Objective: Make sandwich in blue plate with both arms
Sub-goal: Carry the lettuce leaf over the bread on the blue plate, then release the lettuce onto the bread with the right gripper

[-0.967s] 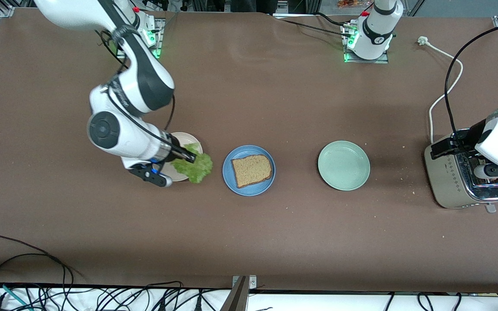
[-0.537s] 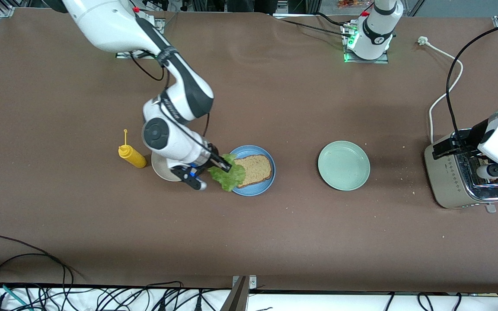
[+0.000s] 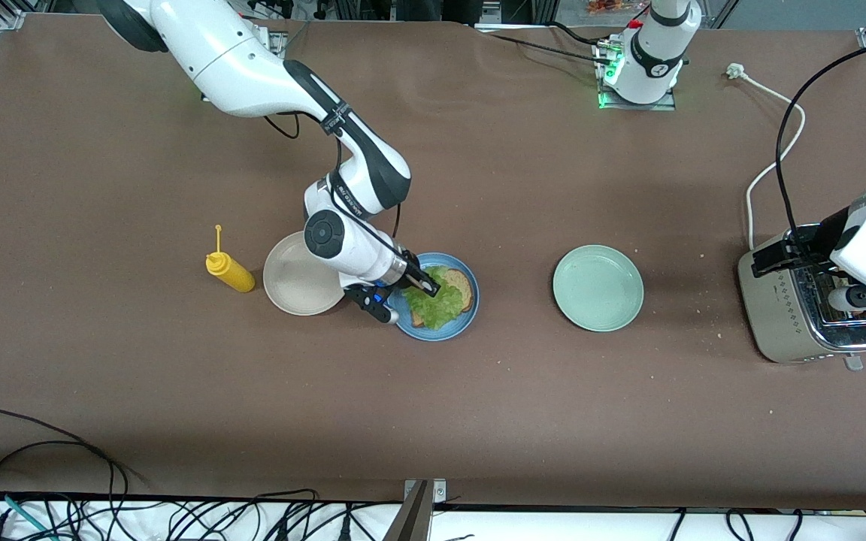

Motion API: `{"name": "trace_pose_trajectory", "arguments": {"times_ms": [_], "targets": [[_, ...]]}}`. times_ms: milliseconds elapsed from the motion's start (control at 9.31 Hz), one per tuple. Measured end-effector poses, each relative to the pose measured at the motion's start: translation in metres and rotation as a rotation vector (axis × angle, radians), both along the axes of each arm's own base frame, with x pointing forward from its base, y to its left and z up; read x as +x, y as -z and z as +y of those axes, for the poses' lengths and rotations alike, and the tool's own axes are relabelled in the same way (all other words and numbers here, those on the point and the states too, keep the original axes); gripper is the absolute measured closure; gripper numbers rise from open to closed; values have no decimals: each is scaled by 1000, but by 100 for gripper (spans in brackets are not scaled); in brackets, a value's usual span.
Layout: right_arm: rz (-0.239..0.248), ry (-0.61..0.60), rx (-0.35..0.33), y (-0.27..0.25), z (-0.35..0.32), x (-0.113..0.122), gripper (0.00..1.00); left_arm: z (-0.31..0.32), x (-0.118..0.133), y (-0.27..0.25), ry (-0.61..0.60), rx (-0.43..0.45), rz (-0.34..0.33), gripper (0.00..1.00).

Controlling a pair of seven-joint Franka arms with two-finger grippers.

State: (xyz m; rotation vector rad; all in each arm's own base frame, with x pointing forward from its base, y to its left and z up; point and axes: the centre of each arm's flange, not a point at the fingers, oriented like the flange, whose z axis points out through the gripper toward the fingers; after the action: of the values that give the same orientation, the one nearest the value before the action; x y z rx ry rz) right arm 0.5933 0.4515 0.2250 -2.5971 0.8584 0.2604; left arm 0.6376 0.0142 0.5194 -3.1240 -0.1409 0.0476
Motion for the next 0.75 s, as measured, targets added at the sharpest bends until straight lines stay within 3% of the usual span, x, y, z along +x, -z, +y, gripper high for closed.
{"name": "trace_pose_trajectory", "arguments": {"times_ms": [430, 645, 752], "targets": [[4, -1, 24, -21, 5, 4, 32, 0, 0, 0, 1, 0, 1, 0], [-2, -68, -44, -69, -12, 13, 2, -1, 0, 1, 1, 0, 2, 0], [-19, -130, -101, -99, -30, 17, 0, -1, 0, 1, 2, 0, 2, 0]]}}
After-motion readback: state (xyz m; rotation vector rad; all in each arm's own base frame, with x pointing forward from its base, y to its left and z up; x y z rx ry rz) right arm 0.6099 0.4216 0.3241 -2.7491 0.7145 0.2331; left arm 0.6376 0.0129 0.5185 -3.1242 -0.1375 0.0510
